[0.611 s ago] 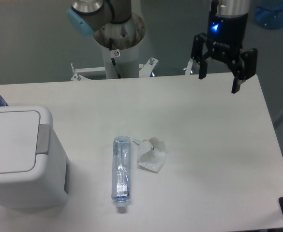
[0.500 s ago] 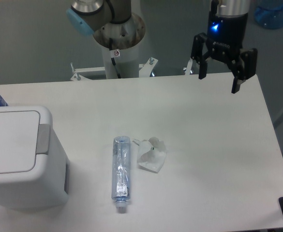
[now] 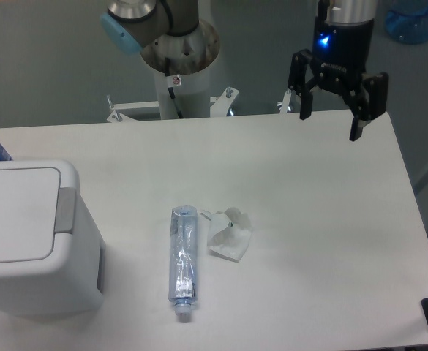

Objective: Open the trash can

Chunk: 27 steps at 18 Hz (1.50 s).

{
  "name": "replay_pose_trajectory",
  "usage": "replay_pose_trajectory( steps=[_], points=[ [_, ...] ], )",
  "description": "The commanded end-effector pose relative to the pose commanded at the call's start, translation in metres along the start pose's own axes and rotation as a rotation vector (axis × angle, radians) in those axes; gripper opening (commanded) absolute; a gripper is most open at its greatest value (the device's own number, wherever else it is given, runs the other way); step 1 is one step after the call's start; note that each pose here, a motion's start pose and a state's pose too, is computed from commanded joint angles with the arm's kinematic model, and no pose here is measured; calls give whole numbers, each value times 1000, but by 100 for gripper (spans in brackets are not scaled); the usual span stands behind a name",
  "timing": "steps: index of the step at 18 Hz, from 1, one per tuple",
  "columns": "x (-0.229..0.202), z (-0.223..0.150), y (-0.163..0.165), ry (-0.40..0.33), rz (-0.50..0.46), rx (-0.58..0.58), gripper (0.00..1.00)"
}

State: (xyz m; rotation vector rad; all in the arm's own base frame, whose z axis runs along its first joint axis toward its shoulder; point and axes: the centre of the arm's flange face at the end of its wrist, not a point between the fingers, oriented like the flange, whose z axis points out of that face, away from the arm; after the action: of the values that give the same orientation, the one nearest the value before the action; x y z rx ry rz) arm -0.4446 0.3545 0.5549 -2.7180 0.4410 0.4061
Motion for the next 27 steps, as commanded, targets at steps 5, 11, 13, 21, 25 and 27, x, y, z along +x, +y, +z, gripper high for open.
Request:
replay_pose_trajectory(
  steps=[5,11,13,21,25,27],
  points=[
    [9,6,-29,4,-79,22,100],
    [30,16,-79,8,-214,66,100],
    [40,22,-96,20,-280,78,100],
    [99,44,-179,77,-408,133,100],
    [120,50,-206,107,-474,146,100],
    [129,54,-220,112,-532,163,100]
  ],
)
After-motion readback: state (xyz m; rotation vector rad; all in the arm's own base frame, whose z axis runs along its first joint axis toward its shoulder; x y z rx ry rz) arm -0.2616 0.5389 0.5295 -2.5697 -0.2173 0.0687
